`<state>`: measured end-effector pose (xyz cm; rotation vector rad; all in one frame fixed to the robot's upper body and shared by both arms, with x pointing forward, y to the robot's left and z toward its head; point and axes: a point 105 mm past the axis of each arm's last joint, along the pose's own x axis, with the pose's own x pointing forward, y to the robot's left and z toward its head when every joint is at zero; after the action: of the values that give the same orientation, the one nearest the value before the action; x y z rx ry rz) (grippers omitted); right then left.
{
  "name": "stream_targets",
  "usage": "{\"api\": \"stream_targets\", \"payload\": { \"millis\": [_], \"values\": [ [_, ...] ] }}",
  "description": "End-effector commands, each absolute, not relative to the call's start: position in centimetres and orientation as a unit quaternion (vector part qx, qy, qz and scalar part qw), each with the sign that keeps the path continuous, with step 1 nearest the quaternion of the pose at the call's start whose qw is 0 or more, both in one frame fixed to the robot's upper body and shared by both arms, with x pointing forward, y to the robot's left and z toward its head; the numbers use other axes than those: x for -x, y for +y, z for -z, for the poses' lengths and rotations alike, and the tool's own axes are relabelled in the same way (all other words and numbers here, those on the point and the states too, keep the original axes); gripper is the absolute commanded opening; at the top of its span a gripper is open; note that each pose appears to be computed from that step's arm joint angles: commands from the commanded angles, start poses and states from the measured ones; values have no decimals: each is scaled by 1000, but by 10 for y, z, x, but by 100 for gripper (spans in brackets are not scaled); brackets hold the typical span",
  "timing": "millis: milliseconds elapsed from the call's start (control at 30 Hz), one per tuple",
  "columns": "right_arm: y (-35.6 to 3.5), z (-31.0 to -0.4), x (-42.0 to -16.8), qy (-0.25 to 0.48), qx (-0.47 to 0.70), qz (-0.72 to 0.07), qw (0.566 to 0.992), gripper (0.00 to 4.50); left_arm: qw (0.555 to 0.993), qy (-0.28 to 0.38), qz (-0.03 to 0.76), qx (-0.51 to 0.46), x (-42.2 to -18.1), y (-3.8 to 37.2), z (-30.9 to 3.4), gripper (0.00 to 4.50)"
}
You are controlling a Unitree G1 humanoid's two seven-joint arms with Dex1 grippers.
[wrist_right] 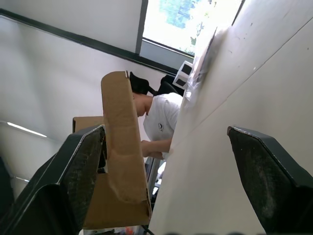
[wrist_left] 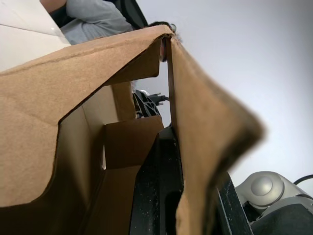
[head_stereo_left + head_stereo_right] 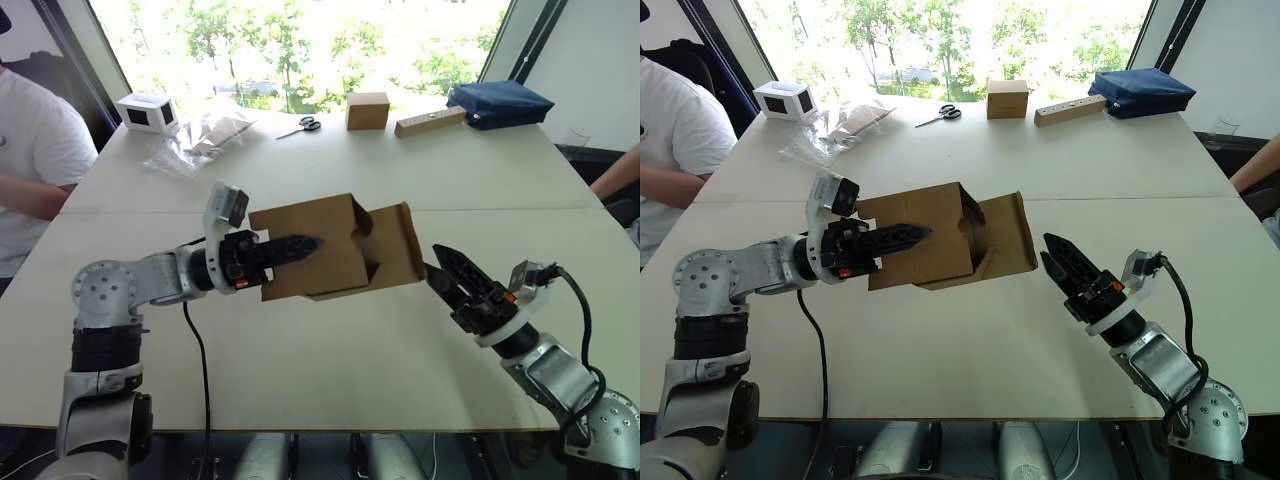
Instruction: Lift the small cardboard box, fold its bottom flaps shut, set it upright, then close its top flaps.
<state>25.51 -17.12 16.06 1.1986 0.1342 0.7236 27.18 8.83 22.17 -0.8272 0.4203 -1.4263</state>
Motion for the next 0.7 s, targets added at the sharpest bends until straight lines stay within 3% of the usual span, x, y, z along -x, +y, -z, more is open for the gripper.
{"api": "stream_targets", "payload": {
  "millis": [33, 367, 700],
  "values": [
    [-164, -173, -251, 47, -549, -359, 753, 423, 654, 167, 645, 359, -267, 87, -232, 0],
    [-140, -202, -248, 14, -557, -403, 726, 423, 652, 177, 645, 357, -265, 85, -227, 0],
    [-139, -219, -240, 5, -526, -421, 739, 423, 658, 181, 637, 359, -267, 87, -222, 0]
  ]
}}
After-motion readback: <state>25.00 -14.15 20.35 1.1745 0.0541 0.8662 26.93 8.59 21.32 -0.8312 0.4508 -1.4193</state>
